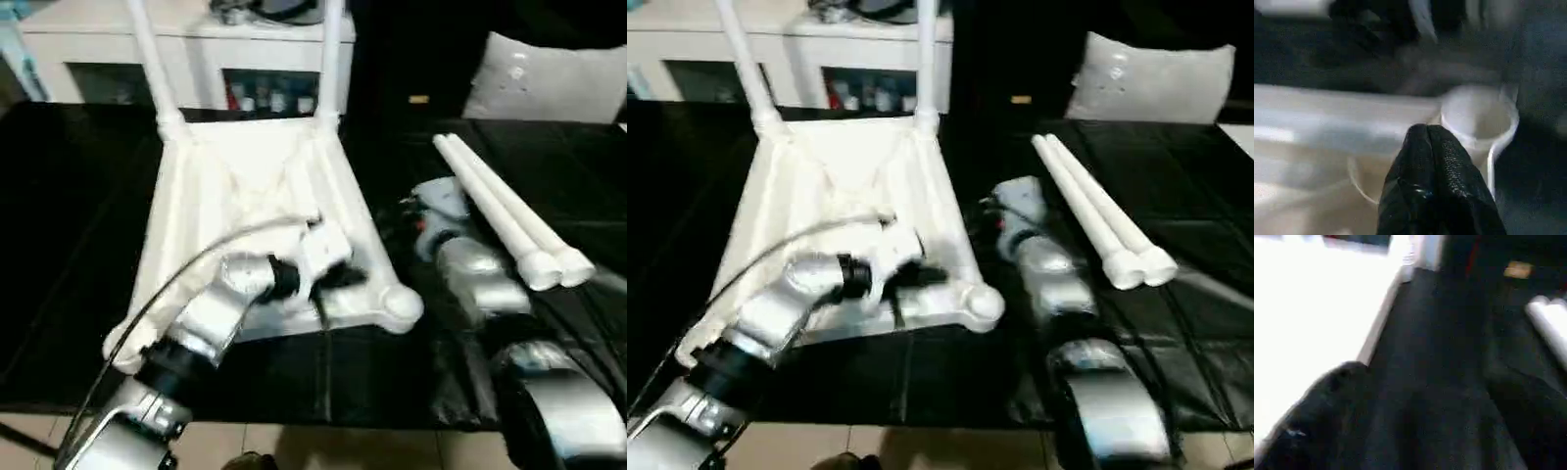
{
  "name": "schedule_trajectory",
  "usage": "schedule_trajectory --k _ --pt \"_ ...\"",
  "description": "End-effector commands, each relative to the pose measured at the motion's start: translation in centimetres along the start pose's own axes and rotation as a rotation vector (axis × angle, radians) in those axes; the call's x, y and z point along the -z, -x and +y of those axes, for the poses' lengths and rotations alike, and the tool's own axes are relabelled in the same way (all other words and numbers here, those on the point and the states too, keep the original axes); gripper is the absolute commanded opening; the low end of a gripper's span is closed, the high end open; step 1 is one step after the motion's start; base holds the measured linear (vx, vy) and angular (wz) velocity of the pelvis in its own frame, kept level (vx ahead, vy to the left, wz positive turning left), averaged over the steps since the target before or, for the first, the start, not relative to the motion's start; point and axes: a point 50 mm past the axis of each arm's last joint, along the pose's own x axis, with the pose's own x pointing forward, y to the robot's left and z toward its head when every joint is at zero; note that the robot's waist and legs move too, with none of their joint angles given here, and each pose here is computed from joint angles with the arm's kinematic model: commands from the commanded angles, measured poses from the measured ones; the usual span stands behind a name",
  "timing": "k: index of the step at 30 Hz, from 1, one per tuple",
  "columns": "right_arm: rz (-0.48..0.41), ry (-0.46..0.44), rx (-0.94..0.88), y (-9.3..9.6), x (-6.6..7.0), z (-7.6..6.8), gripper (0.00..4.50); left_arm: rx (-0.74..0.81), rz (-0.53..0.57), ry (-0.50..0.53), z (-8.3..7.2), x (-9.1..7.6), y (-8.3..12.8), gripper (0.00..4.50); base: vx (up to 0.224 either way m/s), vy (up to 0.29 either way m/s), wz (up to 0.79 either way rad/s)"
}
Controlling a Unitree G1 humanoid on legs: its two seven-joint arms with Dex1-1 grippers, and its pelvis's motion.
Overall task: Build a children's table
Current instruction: Rotate table base, then move to table
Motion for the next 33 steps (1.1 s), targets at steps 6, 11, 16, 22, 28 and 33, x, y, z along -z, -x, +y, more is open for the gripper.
schedule_trajectory --k 6,11,16,22,28,33 --pt "-0.11 -0.139 -0.041 4.3 -2.4 1.6 4.5 -0.294 -0.176 0.155 0.1 -0.4 2.8 0.76 0.0 0.0 0.0" --pt "-0.086 -0.143 -0.081 7.5 -1.8 4.2 4.5 -0.695 -0.174 0.204 1.4 0.9 6.7 1.18 0.0 0.0 0.0" --pt "-0.075 -0.224 -0.021 10.5 -1.4 5.3 4.5 -0.881 -0.116 0.217 0.3 2.2 9.5 1.48 -0.001 -0.014 0.02" --pt "-0.051 -0.164 -0.047 10.6 -0.7 5.5 4.5 -0.905 -0.093 0.229 -0.3 2.4 9.2 1.57 -0.035 -0.177 0.08" --pt "-0.029 -0.163 -0.057 11.2 -1.2 6.0 4.5 -0.918 -0.079 0.227 -0.6 2.2 9.1 1.84 -0.03 -0.216 0.03" --pt "-0.019 -0.134 -0.072 11.3 -1.0 6.0 4.5 -0.914 -0.077 0.241 -0.7 2.4 8.9 2.36 -0.052 -0.177 0.1"
